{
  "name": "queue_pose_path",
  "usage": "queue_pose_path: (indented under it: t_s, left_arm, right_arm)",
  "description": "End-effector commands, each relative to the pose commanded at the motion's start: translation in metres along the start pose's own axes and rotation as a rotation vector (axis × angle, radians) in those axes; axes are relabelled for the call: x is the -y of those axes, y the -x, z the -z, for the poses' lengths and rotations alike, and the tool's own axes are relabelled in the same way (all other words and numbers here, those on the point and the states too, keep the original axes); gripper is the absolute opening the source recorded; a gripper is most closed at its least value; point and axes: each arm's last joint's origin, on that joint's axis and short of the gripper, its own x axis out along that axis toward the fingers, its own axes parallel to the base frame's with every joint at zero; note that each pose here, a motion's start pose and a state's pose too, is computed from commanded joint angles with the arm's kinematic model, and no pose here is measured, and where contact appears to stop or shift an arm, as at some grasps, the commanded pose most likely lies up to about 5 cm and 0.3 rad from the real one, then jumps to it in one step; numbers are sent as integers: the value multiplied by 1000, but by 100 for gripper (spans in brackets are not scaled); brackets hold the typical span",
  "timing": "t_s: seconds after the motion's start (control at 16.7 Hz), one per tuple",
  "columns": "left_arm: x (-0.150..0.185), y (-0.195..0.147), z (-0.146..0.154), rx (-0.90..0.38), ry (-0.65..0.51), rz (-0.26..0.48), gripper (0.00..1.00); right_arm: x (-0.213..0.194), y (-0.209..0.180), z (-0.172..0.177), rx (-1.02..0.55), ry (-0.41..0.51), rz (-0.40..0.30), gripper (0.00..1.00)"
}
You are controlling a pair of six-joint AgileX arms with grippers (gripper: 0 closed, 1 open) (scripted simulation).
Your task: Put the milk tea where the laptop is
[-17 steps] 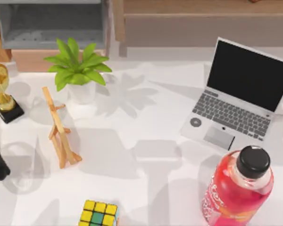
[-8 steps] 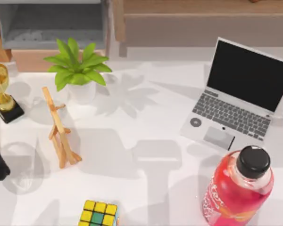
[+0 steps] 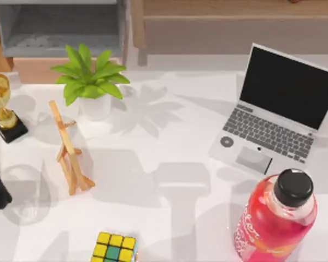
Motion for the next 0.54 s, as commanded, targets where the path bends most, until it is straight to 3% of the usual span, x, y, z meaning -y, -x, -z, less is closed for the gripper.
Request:
queue_pose_path:
  t_s: [0.18,0.54]
  left_arm:
    - [0,0,0,0,0,0,100]
    - [0,0,0,0,0,0,100]
  right_arm:
    - [0,0,0,0,0,0,98]
    - [0,0,0,0,0,0,100]
